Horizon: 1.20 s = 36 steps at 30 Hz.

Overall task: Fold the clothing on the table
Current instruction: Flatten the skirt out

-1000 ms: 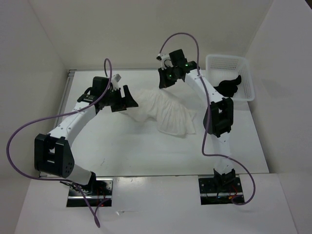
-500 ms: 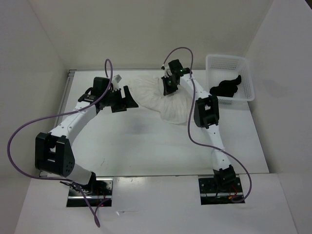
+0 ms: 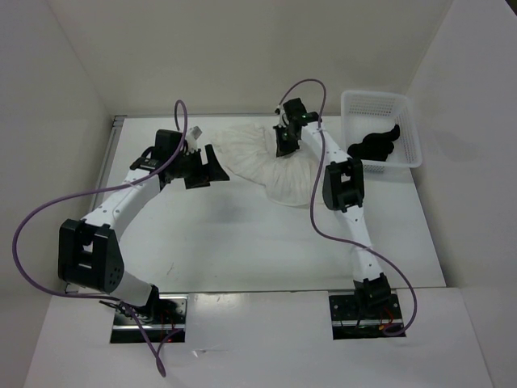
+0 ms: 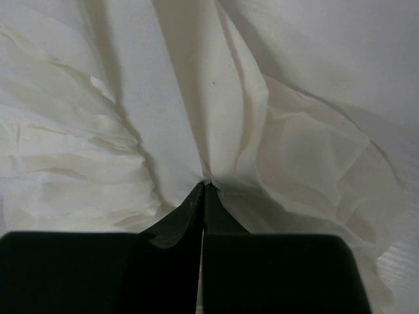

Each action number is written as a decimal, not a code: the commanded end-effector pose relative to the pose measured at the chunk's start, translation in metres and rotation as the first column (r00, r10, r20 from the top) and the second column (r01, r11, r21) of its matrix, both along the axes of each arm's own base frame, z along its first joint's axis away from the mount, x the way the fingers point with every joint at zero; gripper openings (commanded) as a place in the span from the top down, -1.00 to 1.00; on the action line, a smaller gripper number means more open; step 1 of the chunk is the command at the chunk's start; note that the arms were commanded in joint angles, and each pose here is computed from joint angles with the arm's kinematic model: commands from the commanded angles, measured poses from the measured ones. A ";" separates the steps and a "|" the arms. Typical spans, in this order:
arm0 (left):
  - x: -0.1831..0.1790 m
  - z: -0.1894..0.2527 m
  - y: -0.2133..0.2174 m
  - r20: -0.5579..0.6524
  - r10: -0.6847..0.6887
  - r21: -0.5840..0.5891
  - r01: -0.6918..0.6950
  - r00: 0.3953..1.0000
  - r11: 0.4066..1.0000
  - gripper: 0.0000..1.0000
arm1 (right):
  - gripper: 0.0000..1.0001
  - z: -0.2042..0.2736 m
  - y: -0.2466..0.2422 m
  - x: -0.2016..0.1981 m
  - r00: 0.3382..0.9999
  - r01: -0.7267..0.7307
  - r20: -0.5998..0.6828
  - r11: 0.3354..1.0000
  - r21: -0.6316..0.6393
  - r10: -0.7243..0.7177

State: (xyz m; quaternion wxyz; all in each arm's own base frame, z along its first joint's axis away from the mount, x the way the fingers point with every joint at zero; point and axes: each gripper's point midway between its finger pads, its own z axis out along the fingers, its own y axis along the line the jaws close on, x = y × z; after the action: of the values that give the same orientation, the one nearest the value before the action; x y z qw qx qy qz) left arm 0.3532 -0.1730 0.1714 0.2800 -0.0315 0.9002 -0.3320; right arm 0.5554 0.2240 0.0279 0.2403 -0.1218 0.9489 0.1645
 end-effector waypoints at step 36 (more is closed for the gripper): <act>-0.008 0.013 0.014 0.082 -0.010 -0.029 0.012 0.997 1.000 -0.76 | 0.33 0.168 0.082 -0.216 0.980 -0.079 0.179 0.997 -0.018 0.081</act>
State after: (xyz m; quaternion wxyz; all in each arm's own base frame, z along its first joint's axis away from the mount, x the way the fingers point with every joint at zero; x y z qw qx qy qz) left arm 0.3459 -0.1544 0.1729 0.2902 -0.0474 0.8935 -0.3394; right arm 0.3327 0.3108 0.2248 0.3291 -0.1811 0.9027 0.2100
